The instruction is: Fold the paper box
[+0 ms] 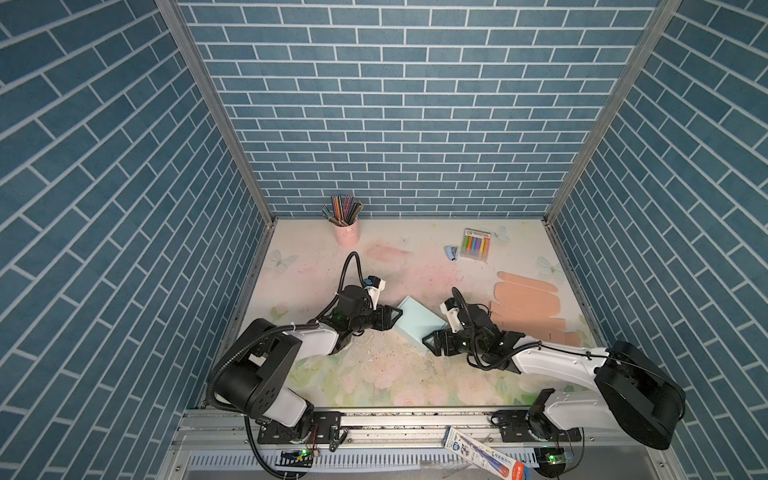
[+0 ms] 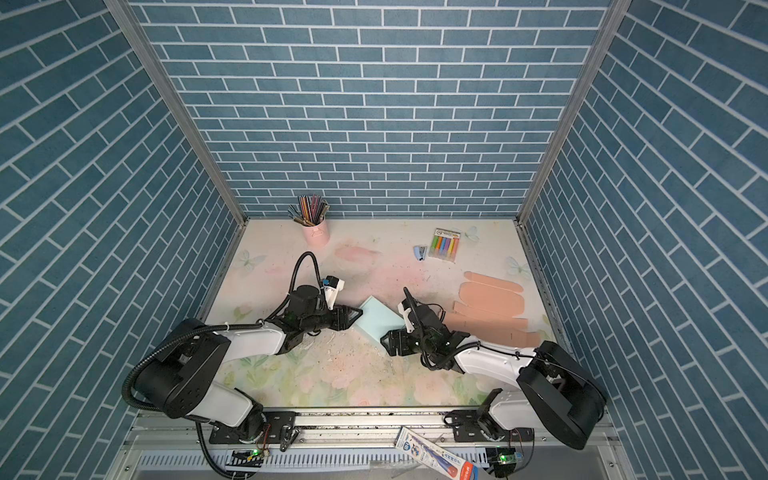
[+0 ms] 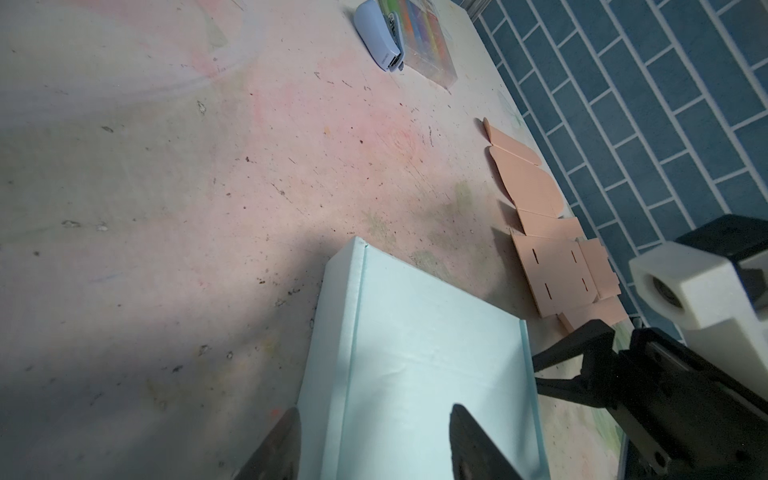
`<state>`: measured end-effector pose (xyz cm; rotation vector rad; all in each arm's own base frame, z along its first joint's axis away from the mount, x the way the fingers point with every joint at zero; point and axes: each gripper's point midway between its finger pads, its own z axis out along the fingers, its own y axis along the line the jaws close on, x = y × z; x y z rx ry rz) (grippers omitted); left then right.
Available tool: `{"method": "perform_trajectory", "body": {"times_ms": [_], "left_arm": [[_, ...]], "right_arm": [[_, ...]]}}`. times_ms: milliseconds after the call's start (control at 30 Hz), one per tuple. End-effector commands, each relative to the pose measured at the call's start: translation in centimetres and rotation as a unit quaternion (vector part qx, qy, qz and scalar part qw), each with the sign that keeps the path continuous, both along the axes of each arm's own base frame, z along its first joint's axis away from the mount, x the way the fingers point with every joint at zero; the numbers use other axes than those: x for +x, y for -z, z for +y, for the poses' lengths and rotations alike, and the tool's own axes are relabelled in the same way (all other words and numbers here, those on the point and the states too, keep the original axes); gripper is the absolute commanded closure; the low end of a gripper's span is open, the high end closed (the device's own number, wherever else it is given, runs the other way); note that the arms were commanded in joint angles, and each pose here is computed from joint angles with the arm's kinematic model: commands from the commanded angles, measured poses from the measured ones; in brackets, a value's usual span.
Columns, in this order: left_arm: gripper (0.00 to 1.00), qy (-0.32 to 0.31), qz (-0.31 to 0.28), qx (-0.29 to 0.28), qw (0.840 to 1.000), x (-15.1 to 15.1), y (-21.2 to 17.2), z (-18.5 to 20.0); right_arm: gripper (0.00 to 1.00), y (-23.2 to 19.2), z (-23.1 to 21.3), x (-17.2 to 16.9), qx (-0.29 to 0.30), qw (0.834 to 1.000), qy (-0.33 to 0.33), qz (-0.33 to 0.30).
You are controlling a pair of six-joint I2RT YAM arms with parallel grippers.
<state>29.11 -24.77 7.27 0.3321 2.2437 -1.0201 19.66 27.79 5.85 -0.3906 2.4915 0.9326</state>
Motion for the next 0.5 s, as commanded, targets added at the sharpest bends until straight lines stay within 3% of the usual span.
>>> {"method": "perform_trajectory", "body": {"times_ms": [0,467], "left_arm": [[0.46,0.006,-0.002,-0.003,1.000,-0.4,0.3,-0.3],[0.53,-0.011,-0.005,0.016,1.000,0.2,0.6,1.0]], "right_arm": [[0.15,-1.1,1.2,1.3,0.006,1.000,-0.004,-0.023],[0.18,-2.0,4.8,5.0,-0.010,0.997,-0.047,-0.052]]}}
